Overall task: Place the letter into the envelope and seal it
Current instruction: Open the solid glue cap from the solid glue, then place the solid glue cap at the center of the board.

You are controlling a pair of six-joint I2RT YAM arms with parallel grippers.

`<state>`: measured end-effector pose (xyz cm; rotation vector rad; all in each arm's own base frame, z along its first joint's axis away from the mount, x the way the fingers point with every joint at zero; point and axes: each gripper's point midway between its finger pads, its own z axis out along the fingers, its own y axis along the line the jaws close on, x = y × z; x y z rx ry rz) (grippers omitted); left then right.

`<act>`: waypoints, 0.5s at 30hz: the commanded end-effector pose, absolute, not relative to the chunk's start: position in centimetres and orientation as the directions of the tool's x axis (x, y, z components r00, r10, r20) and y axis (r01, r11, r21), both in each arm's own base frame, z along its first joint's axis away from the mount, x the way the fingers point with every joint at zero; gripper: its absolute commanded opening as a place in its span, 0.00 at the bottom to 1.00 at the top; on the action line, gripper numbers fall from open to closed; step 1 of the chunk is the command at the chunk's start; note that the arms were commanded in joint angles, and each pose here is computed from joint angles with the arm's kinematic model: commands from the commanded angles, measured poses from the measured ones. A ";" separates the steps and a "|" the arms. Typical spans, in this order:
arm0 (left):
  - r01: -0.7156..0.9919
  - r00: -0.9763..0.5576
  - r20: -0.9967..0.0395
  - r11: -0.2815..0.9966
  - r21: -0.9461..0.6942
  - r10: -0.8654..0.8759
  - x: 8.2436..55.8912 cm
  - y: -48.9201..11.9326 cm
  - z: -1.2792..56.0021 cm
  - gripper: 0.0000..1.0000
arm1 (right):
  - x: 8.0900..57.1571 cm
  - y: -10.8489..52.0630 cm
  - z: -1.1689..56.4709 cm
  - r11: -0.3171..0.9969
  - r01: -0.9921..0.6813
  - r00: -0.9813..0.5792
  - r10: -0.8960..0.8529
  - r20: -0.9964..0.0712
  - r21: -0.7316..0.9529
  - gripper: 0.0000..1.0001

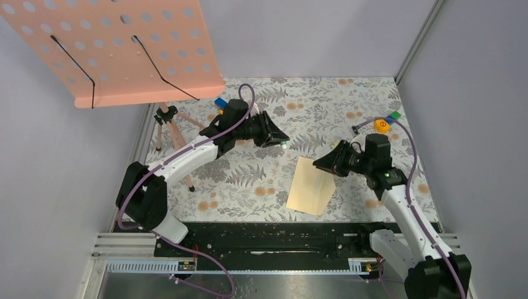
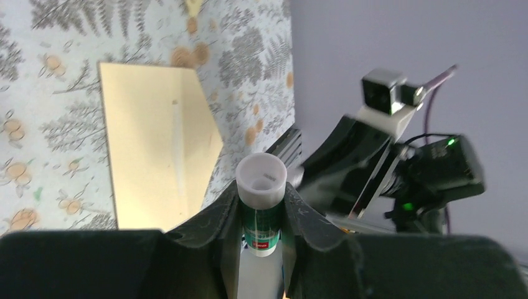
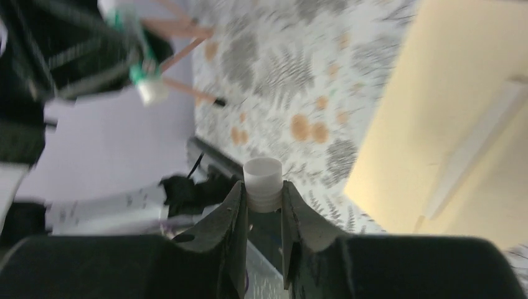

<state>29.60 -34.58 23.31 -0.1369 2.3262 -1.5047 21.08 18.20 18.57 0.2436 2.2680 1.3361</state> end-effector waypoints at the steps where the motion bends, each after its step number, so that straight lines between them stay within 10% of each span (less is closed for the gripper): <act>1: 0.116 -0.935 -0.249 0.446 -0.887 -0.252 28.3 -33.8 22.1 0.00 | 25.0 12.5 15.3 0.683 0.156 -0.783 0.526 -0.332 0.713 0.00; 15: 0.174 -0.939 -0.286 0.451 -0.875 -0.191 26.7 -33.7 23.0 0.00 | 35.6 -1.4 10.2 0.856 0.489 -0.751 0.510 -0.419 0.165 0.00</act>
